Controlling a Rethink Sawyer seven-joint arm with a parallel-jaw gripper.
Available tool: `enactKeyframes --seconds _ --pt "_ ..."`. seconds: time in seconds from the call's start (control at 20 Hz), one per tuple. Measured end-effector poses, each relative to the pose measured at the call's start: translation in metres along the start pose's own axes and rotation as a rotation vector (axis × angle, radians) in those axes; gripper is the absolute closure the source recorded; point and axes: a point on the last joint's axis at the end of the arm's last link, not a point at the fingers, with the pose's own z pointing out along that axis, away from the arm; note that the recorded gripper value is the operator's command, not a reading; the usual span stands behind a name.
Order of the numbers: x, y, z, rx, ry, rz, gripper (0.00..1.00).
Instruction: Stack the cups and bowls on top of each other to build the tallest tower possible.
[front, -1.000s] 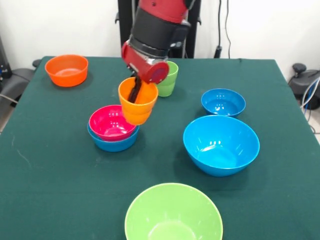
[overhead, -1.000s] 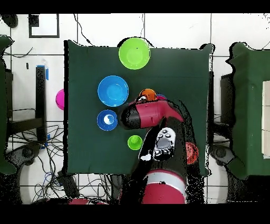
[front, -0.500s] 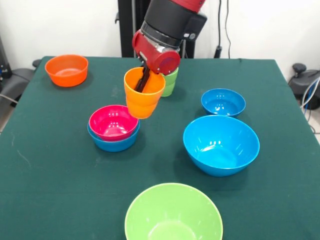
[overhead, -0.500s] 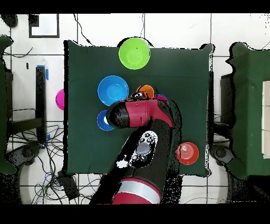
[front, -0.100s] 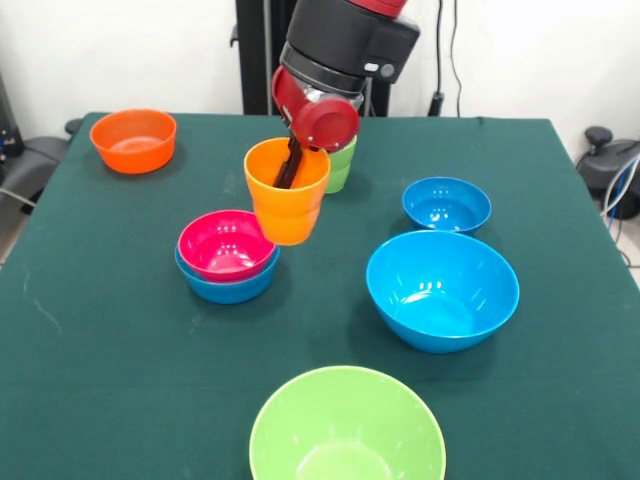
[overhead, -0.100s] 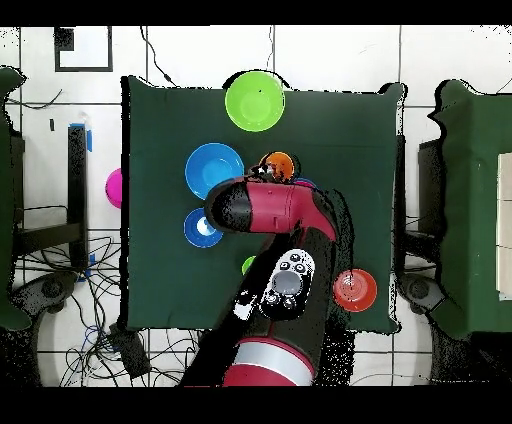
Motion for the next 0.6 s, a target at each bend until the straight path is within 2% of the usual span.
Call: enactKeyframes --seconds 0.2,0.3,0.4,0.6 --pt "0.003 0.009 -0.002 -0.015 0.026 0.06 1.0" --pt "0.004 0.011 -0.002 -0.018 0.032 0.073 1.0" --pt "0.008 0.016 -0.001 -0.024 0.051 0.112 1.0" --pt "0.012 0.021 0.001 -0.03 0.067 0.144 1.0"
